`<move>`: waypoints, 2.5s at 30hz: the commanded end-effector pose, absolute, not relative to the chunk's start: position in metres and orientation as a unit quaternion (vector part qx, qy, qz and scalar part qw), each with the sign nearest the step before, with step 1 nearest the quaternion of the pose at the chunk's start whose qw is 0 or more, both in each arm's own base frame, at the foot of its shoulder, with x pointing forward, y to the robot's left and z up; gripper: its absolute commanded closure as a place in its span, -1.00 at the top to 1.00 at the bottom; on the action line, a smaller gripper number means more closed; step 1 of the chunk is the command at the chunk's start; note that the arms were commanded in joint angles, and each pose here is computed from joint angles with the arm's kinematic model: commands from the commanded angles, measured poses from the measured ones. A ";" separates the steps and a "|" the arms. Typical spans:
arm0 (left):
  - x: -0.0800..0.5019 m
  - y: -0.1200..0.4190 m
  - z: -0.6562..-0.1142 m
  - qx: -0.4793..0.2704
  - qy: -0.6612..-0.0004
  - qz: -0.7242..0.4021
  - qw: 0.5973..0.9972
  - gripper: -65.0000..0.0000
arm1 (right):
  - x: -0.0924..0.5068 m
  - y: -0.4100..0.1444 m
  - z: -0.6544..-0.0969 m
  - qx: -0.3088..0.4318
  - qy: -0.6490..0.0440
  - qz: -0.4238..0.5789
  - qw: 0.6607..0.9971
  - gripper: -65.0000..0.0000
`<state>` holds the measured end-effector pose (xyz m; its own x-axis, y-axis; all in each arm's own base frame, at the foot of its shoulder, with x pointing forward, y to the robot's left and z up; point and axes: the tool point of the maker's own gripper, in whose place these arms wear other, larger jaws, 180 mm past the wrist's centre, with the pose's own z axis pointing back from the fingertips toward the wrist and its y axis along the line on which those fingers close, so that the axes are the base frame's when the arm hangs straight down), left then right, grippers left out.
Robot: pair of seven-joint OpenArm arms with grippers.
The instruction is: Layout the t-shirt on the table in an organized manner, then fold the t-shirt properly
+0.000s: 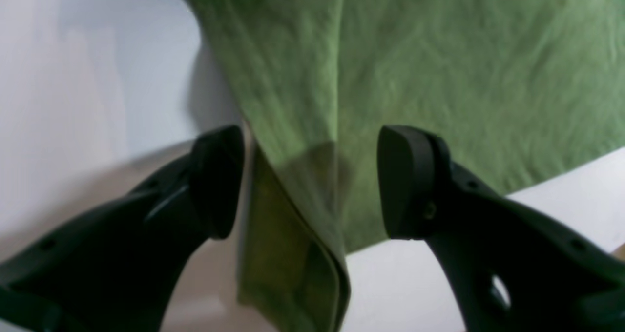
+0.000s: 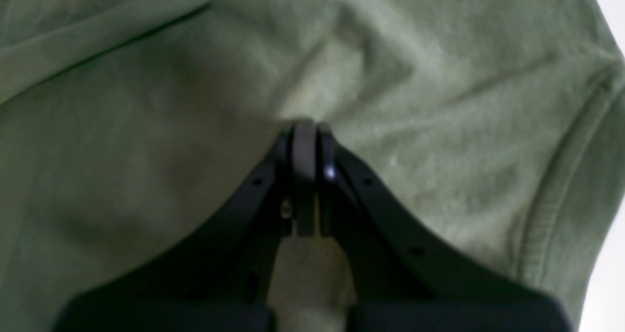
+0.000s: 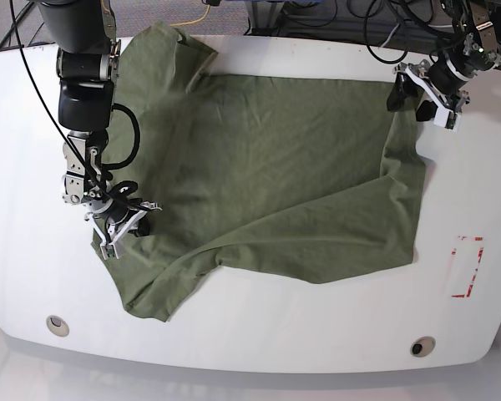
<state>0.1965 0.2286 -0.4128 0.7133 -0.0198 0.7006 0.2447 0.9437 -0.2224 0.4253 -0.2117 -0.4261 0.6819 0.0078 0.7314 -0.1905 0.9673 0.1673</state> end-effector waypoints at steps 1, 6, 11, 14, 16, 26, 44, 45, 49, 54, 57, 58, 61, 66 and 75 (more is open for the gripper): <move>0.201 0.231 -0.412 -0.149 -0.371 -0.079 0.913 0.24 | 0.432 -0.219 -0.418 0.106 -0.398 0.059 0.909 -0.98; 0.201 0.229 -0.413 -0.151 -0.370 -0.079 0.914 0.24 | 0.432 -0.219 -0.418 0.106 -0.398 0.059 0.909 -0.98; 0.201 0.229 -0.412 -0.150 -0.371 -0.081 0.913 0.15 | 0.432 -0.219 -0.418 0.106 -0.398 0.059 0.909 -0.98; 0.202 0.229 -0.412 -0.150 -0.371 -0.081 0.913 -0.09 | 0.432 -0.219 -0.418 0.106 -0.398 0.059 0.909 -0.98; 0.202 0.229 -0.412 -0.150 -0.372 -0.081 0.913 -0.32 | 0.432 -0.219 -0.418 0.106 -0.398 0.059 0.909 -0.98; 0.208 0.229 -0.409 -0.150 -0.377 -0.082 0.910 -0.96 | 0.432 -0.219 -0.418 0.106 -0.398 0.059 0.909 -0.98; 0.219 0.229 -0.390 -0.138 -0.403 -0.098 0.899 -1.00 | 0.431 -0.219 -0.418 0.106 -0.398 0.059 0.910 -0.98; 0.219 0.230 -0.387 -0.136 -0.406 -0.099 0.898 -1.00 | 0.431 -0.219 -0.418 0.106 -0.398 0.059 0.910 -0.98; 0.222 0.236 -0.378 -0.125 -0.417 -0.099 0.895 -1.00 | 0.431 -0.219 -0.418 0.106 -0.398 0.059 0.910 -0.98; 0.225 0.254 -0.365 -0.101 -0.434 -0.088 0.891 -1.00 | 0.431 -0.219 -0.418 0.106 -0.398 0.059 0.910 -0.98; 0.225 0.264 -0.360 -0.089 -0.440 -0.080 0.890 -1.00 | 0.431 -0.219 -0.418 0.106 -0.398 0.059 0.910 -0.98; 0.225 0.267 -0.359 -0.086 -0.441 -0.077 0.890 -1.00 | 0.431 -0.219 -0.419 0.106 -0.397 0.058 0.910 -0.98; 0.221 0.280 -0.357 -0.071 -0.441 -0.066 0.892 -1.00 | 0.431 -0.219 -0.419 0.106 -0.397 0.058 0.910 -0.98; 0.207 0.295 -0.362 -0.055 -0.417 -0.054 0.906 -1.00 | 0.431 -0.219 -0.419 0.106 -0.397 0.058 0.910 -0.98; 0.199 0.305 -0.364 -0.042 -0.403 -0.045 0.913 -0.99 | 0.431 -0.219 -0.419 0.106 -0.397 0.058 0.910 -0.98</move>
